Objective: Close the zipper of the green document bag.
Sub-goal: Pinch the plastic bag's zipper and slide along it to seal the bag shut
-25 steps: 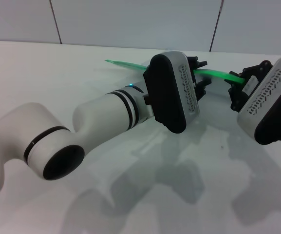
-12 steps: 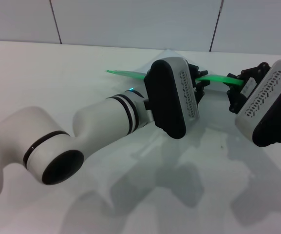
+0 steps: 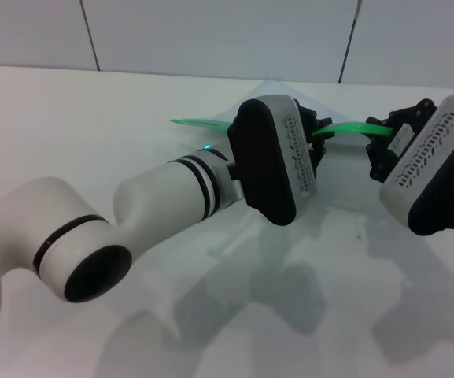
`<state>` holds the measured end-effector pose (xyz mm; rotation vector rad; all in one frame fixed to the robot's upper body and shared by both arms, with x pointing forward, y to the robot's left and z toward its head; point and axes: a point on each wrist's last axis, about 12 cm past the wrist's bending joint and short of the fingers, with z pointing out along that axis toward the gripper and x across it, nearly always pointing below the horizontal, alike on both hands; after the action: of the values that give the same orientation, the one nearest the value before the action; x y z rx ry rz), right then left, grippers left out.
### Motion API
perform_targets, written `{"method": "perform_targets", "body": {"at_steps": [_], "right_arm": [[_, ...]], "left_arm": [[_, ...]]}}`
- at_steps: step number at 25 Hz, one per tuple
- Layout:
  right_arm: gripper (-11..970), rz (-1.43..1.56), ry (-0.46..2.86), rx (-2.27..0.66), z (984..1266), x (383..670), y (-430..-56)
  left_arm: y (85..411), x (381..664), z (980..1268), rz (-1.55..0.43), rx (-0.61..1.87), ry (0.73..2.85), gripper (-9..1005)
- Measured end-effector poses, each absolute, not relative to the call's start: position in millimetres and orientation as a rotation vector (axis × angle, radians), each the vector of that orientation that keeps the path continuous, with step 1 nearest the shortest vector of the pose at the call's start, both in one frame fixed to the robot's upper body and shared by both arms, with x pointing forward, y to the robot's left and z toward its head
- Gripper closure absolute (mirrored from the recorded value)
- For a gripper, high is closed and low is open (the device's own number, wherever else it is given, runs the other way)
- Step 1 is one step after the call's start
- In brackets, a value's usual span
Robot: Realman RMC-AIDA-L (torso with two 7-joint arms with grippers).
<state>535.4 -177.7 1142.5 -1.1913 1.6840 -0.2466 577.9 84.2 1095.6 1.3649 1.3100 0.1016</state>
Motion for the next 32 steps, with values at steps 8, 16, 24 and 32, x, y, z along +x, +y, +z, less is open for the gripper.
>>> {"method": "perform_targets", "body": {"at_steps": [8,16,24,32], "right_arm": [[910,-0.247,1.67,-1.183,1147.6,534.3,-176.9],[911,-0.247,1.666,-1.18,1149.0,533.9,-176.7],[910,-0.247,1.664,-1.179,1149.6,533.9,-176.7],[911,-0.249,1.671,-1.176,1148.4,534.9,-178.1]], "left_arm": [[88.1,579.7,1093.0,0.109,1.361,1.327,910],[94.6,583.3,1088.5,0.124,1.357,1.354,932],[97.4,584.4,1086.5,0.127,1.352,1.37,915],[90.5,583.3,1094.4,0.092,1.319,1.362,873]]}}
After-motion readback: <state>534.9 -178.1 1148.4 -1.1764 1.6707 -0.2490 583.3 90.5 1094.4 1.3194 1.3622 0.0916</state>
